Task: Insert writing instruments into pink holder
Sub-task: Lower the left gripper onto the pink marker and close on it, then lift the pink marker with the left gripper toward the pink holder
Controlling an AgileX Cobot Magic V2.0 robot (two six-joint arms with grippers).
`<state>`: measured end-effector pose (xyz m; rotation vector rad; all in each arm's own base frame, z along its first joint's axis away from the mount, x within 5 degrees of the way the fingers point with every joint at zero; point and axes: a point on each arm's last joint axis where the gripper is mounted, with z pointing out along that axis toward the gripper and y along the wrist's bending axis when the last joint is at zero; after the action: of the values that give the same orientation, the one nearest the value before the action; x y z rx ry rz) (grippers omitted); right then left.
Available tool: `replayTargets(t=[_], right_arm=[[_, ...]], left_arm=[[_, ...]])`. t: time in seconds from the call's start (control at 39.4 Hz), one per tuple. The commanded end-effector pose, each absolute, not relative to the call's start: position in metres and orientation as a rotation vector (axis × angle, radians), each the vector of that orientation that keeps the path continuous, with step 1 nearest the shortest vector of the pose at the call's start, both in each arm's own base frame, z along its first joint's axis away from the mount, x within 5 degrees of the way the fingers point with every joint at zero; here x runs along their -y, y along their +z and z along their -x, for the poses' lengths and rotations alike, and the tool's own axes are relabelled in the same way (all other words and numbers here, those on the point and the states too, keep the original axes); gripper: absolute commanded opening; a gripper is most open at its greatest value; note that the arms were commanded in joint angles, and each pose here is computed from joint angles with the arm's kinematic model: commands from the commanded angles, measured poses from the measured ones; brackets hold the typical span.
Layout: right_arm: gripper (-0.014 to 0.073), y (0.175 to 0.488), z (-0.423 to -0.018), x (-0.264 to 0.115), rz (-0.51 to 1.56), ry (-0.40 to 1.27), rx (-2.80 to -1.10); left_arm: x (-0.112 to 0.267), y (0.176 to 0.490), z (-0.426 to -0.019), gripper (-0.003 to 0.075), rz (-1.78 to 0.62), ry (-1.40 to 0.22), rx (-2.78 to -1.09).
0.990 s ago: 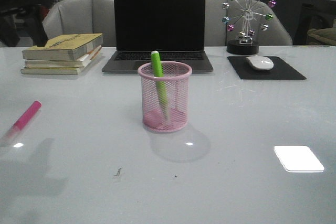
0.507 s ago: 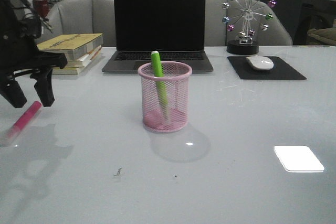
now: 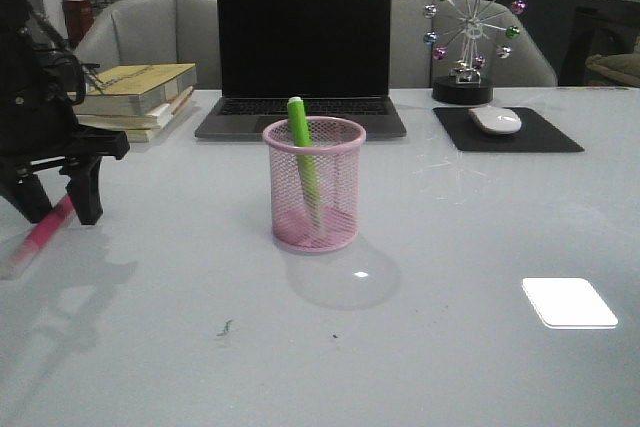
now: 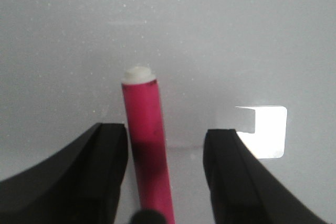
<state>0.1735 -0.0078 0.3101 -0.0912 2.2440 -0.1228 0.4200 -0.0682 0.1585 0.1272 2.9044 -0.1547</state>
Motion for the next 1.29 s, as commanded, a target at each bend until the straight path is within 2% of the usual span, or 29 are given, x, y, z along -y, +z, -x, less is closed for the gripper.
replayTargets(t=[0.0, 0.1, 0.18, 0.3, 0.36, 0.41, 0.51, 0.61, 0.81, 0.94, 1.07, 1.27], right_arm=[[0.0383, 0.325, -0.176, 0.009, 0.094, -0.146, -2.149], [0.0383, 0.325, -0.176, 0.009, 0.094, -0.146, -2.150], [0.0383, 0.325, -0.176, 0.009, 0.094, -0.146, -2.150], [0.0383, 0.325, -0.176, 0.009, 0.094, -0.146, -2.150], [0.0383, 0.325, -0.176, 0.009, 0.094, -0.146, -2.150], [0.0383, 0.325, -0.176, 0.009, 0.094, -0.146, -2.153], [0.0383, 0.324, -0.175, 0.009, 0.094, -0.146, -2.157], [0.0383, 0.324, -0.175, 0.009, 0.094, -0.146, -2.160], [0.0383, 0.324, -0.175, 0.009, 0.094, -0.146, -2.160], [0.0383, 0.324, -0.175, 0.009, 0.094, -0.146, -2.160], [0.0383, 0.324, -0.175, 0.009, 0.094, -0.146, -2.160], [0.0383, 0.324, -0.175, 0.009, 0.094, -0.146, -2.160]], left_arm=[[0.072, 0.176, -0.423, 0.0407, -0.115, -0.173, -2.844], [0.072, 0.173, -0.423, 0.0393, -0.115, -0.172, -2.850], [0.072, 0.172, -0.424, 0.0342, -0.115, -0.172, -2.852], [0.072, 0.172, -0.424, 0.0173, -0.115, -0.172, -2.852], [0.073, 0.173, -0.423, 0.0081, -0.106, -0.186, -2.851], [0.074, 0.176, -0.424, 0.0106, -0.099, -0.197, -2.844], [0.076, 0.190, -0.429, 0.0097, -0.102, -0.210, -2.801], [0.081, 0.217, -0.432, 0.0097, -0.130, -0.217, -2.705], [0.091, 0.301, -0.426, 0.0092, -0.194, -0.224, -2.331], [0.104, 0.343, -0.412, 0.0092, -0.212, -0.254, -2.153], [0.120, 0.374, -0.397, 0.0092, -0.238, -0.297, -2.007], [0.158, 0.402, -0.378, 0.0092, -0.282, -0.384, -1.785]])
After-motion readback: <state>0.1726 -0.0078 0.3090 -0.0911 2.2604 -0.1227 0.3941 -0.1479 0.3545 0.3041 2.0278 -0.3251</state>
